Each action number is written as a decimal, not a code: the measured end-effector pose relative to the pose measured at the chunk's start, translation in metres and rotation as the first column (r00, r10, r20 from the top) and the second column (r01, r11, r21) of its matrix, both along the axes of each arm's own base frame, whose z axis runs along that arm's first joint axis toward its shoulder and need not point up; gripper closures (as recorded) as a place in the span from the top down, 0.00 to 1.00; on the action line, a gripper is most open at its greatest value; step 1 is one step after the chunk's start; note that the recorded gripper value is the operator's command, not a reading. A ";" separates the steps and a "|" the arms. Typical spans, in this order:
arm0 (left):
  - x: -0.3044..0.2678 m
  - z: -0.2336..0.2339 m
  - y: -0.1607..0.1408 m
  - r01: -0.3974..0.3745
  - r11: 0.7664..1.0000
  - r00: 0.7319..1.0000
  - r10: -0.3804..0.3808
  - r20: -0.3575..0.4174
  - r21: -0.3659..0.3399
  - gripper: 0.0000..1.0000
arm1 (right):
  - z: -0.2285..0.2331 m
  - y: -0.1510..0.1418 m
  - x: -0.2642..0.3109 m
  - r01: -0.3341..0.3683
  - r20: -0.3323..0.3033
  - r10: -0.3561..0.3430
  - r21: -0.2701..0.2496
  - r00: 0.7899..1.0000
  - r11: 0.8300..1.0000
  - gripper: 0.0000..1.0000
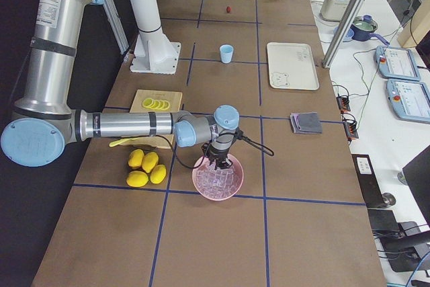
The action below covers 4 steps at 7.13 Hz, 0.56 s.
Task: Mash ice and strawberries in cup
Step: 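Grasp another ice cube from the pink bowl with the right gripper, then carry the ice cube over the light-blue cup and release it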
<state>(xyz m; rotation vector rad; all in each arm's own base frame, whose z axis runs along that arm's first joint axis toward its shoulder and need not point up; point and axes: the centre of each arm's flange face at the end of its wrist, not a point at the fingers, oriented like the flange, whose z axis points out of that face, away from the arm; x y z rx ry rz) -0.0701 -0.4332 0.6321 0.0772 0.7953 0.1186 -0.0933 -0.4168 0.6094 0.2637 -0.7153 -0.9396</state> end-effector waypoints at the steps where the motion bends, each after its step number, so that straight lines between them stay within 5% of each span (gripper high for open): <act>1: 0.000 0.000 0.000 0.000 1.000 1.000 0.000 0.001 0.002 1.00 | -0.028 -0.016 -0.002 -0.053 0.015 0.053 -0.017 0.998 0.998 0.02; 2: 0.000 -0.001 -0.001 0.000 1.000 1.000 0.000 0.001 0.002 1.00 | -0.065 -0.036 -0.010 -0.158 0.026 0.160 -0.071 0.987 0.985 0.02; 4: 0.000 -0.001 -0.001 0.000 1.000 1.000 0.000 0.000 0.002 1.00 | -0.147 -0.075 -0.062 -0.334 0.047 0.350 -0.208 0.936 0.919 0.00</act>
